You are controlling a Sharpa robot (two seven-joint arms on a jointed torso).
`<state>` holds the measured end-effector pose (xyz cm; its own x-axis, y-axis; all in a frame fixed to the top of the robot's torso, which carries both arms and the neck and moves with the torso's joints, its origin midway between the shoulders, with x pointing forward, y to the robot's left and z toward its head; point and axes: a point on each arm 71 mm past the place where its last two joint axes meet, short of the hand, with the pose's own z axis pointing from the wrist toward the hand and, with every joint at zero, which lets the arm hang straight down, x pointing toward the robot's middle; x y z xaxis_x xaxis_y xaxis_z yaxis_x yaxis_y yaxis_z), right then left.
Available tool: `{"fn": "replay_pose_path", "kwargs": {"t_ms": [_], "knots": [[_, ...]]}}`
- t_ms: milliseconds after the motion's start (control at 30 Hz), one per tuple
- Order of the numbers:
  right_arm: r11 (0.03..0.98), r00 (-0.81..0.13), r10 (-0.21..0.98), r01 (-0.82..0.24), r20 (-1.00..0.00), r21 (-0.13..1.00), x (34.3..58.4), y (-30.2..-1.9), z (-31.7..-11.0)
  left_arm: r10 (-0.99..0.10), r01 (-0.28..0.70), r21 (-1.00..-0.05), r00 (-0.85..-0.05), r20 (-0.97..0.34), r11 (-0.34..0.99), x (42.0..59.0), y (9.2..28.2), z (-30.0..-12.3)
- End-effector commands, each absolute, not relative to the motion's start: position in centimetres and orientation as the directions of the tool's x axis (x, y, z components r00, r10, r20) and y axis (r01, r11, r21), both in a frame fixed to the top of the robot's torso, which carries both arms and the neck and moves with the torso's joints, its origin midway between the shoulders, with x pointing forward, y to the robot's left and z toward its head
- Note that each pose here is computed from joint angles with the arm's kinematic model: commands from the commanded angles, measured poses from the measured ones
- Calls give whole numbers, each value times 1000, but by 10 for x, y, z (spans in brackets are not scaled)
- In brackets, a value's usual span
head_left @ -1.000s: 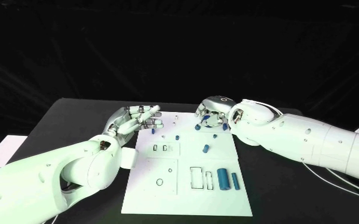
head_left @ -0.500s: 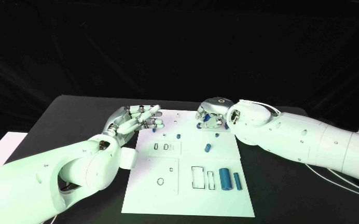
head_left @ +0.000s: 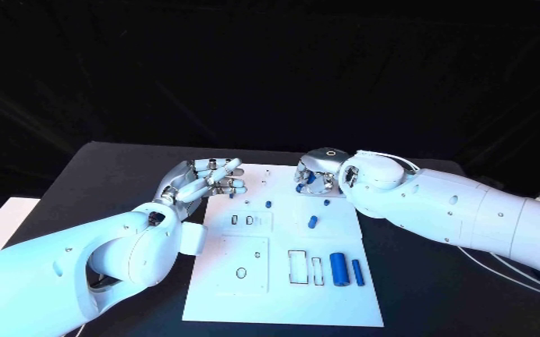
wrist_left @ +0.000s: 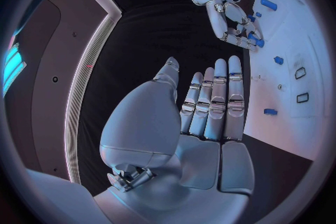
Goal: Assemble the parts on the task board
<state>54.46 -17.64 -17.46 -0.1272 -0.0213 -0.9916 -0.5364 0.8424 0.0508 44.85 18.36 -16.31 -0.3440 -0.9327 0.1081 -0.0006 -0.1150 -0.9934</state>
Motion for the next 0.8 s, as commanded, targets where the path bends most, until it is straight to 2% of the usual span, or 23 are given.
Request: {"fn": "replay_pose_path", "kwargs": {"t_ms": [33, 600, 800], "knots": [[841, -141, -47, -540, -989, 37, 545, -176, -177, -923, 5, -993, -368, 111, -122, 448, 181, -161], [843, -155, -56, -536, -986, 36, 547, -173, -181, -922, 3, -992, -371, 112, -122, 447, 181, -161], [839, -31, 48, -542, -998, 57, 545, -173, -171, -921, 2, -993, -372, 113, -122, 447, 182, -161]]}}
